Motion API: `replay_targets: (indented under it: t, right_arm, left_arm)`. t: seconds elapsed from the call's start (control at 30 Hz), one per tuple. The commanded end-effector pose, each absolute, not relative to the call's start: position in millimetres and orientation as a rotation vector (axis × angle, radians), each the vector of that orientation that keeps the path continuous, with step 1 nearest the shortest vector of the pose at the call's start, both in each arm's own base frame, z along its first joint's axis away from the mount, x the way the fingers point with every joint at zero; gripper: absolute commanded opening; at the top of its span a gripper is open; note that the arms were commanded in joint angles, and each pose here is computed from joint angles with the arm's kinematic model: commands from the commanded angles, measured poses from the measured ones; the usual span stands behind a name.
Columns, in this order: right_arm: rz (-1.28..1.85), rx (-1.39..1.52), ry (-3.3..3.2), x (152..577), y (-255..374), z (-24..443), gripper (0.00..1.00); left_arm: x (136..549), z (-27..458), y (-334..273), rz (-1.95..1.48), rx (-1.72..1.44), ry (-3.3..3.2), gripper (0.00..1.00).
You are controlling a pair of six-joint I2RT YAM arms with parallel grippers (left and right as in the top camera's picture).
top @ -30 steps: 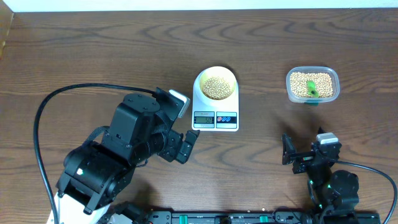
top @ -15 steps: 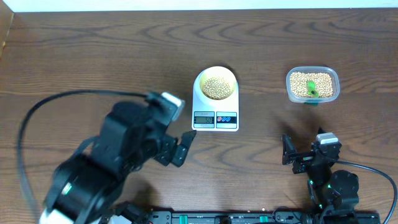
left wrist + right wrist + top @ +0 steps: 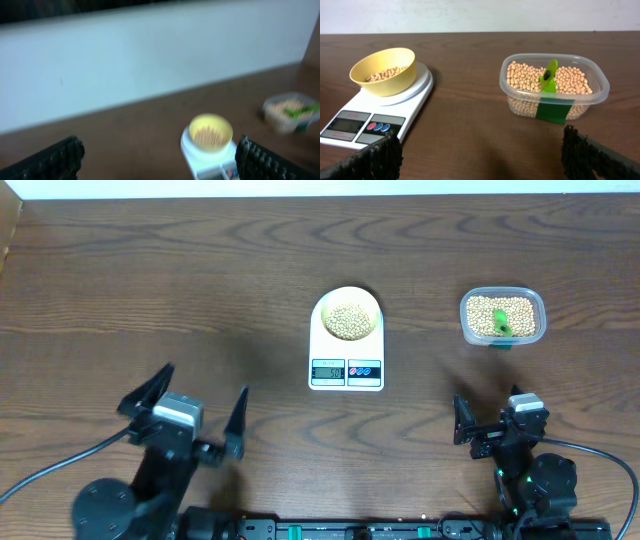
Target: Scoop item into bowl and weigh 50g on scale
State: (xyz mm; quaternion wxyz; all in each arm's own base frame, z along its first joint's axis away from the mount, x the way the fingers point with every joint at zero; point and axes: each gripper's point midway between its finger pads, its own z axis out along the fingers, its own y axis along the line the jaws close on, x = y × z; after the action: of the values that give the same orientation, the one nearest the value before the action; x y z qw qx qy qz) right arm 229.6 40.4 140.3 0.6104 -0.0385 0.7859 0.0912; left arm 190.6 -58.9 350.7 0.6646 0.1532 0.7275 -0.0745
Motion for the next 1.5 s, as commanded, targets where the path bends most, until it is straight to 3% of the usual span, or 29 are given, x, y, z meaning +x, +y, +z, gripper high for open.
replay_targets:
  t: [0.0,0.3,0.87,1.1,1.23,1.47]
  right_arm:
    - [0.215,-0.077,1.811,230,40,140,0.99]
    - [0.215,-0.077,1.811,230,40,140,0.99]
    - [0.215,-0.077,1.811,230,40,140,0.99]
    - [0.216,-0.077,1.811,230,40,141,0.99]
    - [0.215,-0.077,1.811,230,40,140,0.99]
    - [0.215,-0.077,1.811,230,40,140,0.99]
  left_arm:
    - [209,314,-75,-0.220,0.420,1.537,0.99]
    - [219,233,-84,-0.306,0.404,1.511,0.99]
    - [229,195,-83,-0.377,0.315,1.468,0.99]
    - [239,172,-57,-0.353,0.088,1.590,0.99]
    - [238,144,-55,-0.342,0.075,1.705,0.99]
    - [239,140,-50,-0.271,0.104,1.714,0.99]
